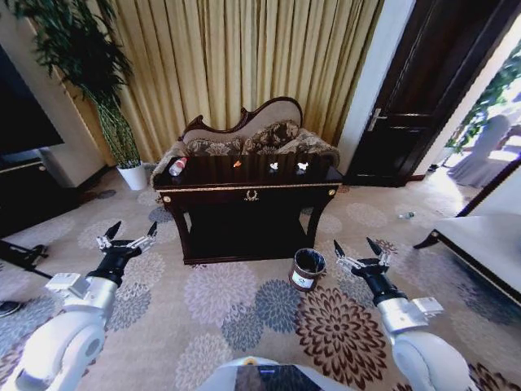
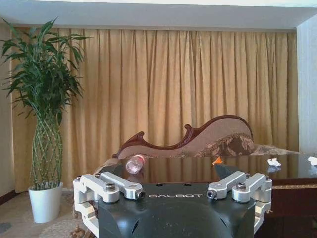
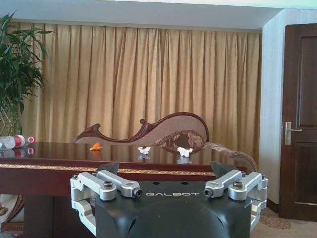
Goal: Move to the front of the table and place the trash on the table into the trash bin.
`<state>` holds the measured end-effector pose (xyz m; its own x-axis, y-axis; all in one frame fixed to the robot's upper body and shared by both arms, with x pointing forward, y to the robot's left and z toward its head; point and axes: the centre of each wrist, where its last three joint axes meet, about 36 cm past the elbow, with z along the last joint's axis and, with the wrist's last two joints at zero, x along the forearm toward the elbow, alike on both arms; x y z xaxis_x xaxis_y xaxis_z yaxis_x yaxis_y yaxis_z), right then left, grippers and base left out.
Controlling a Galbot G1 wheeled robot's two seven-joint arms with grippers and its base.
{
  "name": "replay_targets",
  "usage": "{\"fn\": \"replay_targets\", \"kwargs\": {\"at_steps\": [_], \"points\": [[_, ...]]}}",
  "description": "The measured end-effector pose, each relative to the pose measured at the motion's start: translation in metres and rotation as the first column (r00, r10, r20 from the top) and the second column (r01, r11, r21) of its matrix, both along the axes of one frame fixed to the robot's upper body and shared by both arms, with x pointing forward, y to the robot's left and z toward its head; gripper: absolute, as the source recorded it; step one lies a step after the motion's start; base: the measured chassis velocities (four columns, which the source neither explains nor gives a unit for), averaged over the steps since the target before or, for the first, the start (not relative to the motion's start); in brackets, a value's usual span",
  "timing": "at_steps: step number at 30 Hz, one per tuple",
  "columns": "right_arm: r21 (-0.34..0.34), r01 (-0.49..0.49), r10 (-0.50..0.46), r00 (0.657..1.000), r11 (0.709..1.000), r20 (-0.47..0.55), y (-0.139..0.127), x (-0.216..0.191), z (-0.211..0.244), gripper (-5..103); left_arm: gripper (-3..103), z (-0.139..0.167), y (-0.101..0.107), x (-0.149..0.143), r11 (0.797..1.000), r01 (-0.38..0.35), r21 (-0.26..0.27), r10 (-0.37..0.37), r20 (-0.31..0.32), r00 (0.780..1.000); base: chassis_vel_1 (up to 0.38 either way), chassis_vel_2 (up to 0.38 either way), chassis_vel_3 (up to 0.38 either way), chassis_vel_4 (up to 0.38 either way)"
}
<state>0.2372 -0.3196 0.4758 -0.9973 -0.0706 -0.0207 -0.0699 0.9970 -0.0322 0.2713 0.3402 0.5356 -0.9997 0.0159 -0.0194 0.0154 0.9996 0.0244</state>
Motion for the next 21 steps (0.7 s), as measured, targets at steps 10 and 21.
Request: {"fn": "replay_targets", "kwargs": {"at_steps": [10, 21], "points": [[-0.001, 0.004, -0.004, 1.0, 1.0, -0.004, -0.0001, 0.0003, -0.002, 100, 100, -0.0012, 0.0012, 0.0038, 1.0, 0.012, 0.005, -0.012, -0.001, 1.0, -0.152, 0.147, 0.156, -0.143], [-0.003, -0.001, 0.001, 1.0, 1.0, -0.008, 0.0001, 0.0006, -0.0029, 100, 100, -0.0035, -0.0002, 0.0052, 1.0, 0.017, -0.002, -0.017, -0.007, 1.0, -0.143, 0.15, 0.145, -0.149]]}}
